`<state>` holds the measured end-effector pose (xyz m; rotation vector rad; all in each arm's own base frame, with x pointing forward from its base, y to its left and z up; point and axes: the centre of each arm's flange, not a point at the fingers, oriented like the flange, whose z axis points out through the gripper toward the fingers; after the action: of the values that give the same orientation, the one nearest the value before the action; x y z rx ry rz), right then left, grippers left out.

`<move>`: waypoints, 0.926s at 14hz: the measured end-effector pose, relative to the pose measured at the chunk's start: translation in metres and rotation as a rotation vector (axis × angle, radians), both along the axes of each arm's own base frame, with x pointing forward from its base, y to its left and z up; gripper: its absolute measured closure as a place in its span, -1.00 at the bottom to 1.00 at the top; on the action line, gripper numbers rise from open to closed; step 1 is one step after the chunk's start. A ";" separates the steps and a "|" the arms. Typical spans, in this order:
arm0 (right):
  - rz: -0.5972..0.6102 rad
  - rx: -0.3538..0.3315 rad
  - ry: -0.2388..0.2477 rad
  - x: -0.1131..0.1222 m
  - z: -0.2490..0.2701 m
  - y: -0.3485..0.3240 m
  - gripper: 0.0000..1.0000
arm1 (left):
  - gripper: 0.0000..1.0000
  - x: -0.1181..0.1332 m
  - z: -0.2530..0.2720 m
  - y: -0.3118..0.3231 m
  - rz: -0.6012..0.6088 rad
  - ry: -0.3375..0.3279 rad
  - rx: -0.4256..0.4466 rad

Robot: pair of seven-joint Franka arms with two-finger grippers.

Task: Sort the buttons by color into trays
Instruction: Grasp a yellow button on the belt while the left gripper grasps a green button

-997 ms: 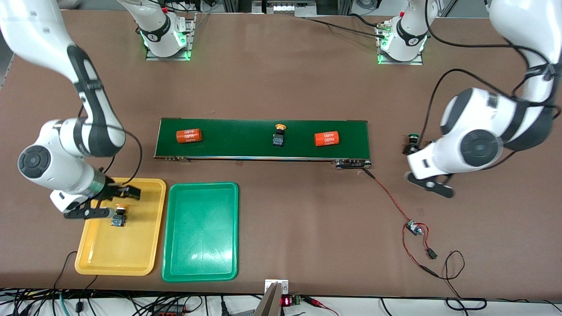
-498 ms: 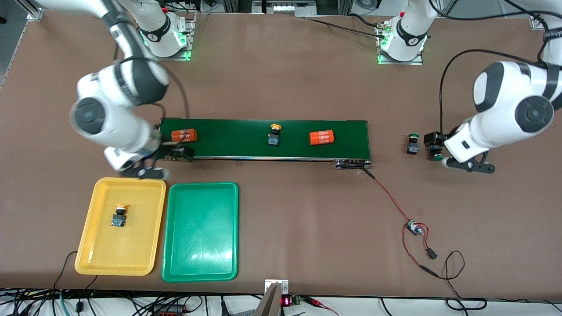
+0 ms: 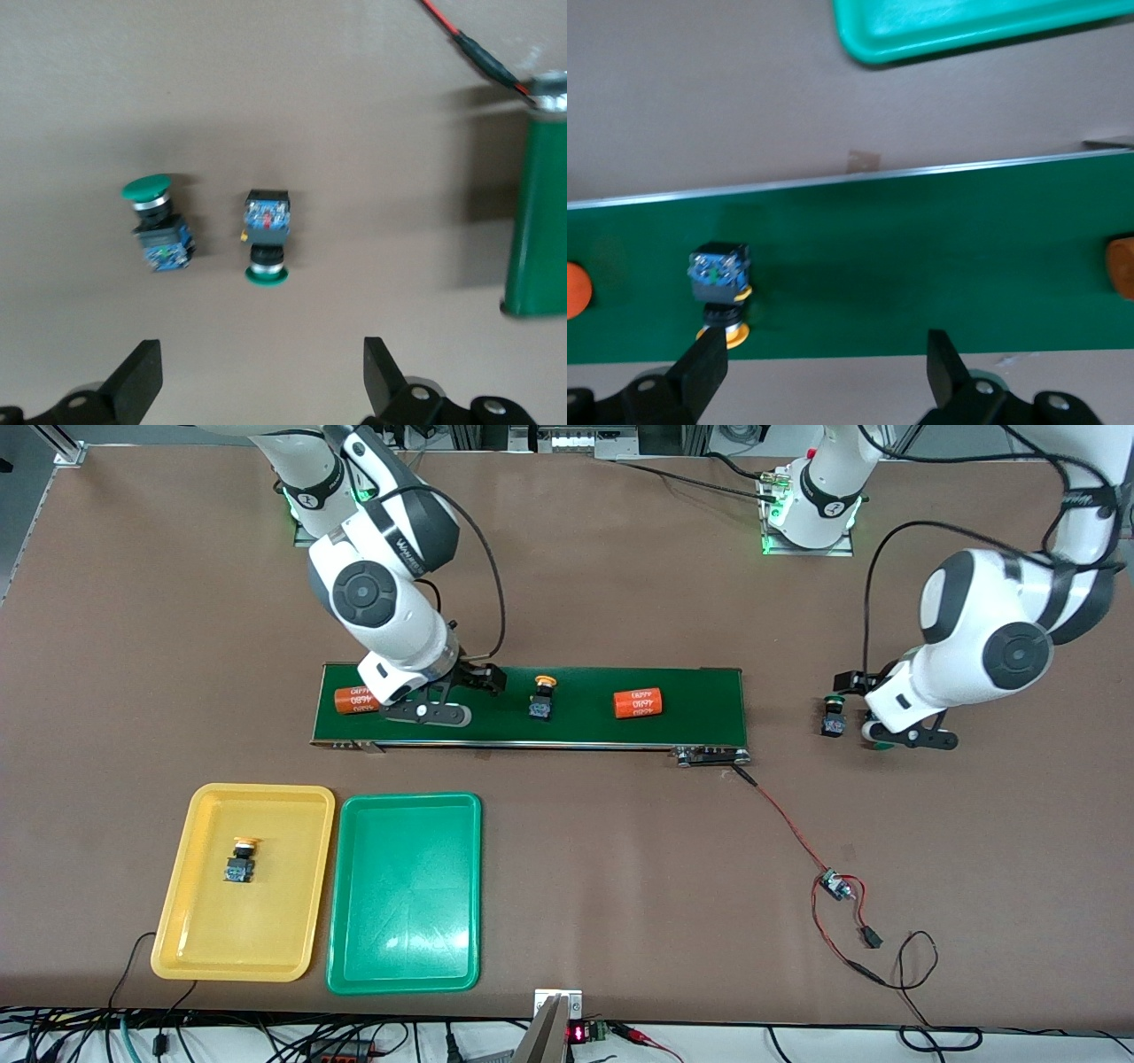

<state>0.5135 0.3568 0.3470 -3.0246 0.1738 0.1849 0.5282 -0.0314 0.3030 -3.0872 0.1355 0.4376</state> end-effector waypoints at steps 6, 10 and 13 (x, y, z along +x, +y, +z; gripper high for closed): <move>-0.042 -0.028 -0.002 -0.028 -0.043 0.042 -1.00 | -1.00 -0.014 -0.060 -0.009 0.021 -0.113 -0.028; -0.083 -0.065 -0.018 -0.029 -0.061 0.045 -1.00 | -1.00 -0.013 -0.104 -0.009 0.015 -0.145 -0.054; -0.091 -0.065 -0.016 -0.030 -0.068 0.046 -1.00 | -1.00 -0.015 -0.117 -0.008 -0.017 -0.137 -0.043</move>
<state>0.4837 0.4031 0.2791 -3.0728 0.3218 0.1493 0.5133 -0.0392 0.1860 -3.1426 0.1702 0.2236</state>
